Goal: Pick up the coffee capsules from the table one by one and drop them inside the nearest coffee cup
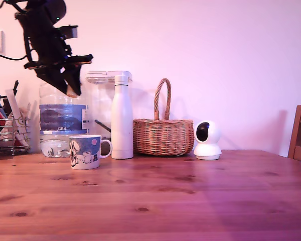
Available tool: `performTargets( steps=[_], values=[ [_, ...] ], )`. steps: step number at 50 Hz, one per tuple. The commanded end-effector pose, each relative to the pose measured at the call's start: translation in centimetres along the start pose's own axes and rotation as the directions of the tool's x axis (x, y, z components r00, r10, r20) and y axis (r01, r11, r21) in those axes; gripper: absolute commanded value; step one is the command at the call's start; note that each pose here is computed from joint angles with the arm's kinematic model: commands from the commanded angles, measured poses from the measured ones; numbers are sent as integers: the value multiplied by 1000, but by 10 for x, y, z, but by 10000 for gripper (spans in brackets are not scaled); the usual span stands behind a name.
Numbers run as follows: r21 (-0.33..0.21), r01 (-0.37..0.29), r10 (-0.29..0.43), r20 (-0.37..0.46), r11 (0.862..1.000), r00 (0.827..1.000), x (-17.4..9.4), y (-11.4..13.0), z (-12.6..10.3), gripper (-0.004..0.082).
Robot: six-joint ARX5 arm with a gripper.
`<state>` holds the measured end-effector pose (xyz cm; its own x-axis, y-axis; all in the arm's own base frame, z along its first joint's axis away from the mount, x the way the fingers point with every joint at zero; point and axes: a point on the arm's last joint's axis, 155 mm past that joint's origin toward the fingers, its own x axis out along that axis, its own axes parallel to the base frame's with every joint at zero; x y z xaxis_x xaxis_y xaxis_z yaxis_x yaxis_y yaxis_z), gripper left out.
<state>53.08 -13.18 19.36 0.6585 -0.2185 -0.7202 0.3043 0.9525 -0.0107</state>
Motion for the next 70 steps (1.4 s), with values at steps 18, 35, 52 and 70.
performTargets(
  steps=[18, 35, 52, 70],
  values=[
    [29, 41, -37, -102, 999, 994, 33, -10, -28, 214],
    [22, 58, -53, -197, 998, 979, 57, -13, -29, 214],
    [18, 59, -53, -243, 998, 968, 79, -13, -40, 214],
    [22, 59, -51, -255, 998, 966, 83, -11, -45, 214]
  ],
)
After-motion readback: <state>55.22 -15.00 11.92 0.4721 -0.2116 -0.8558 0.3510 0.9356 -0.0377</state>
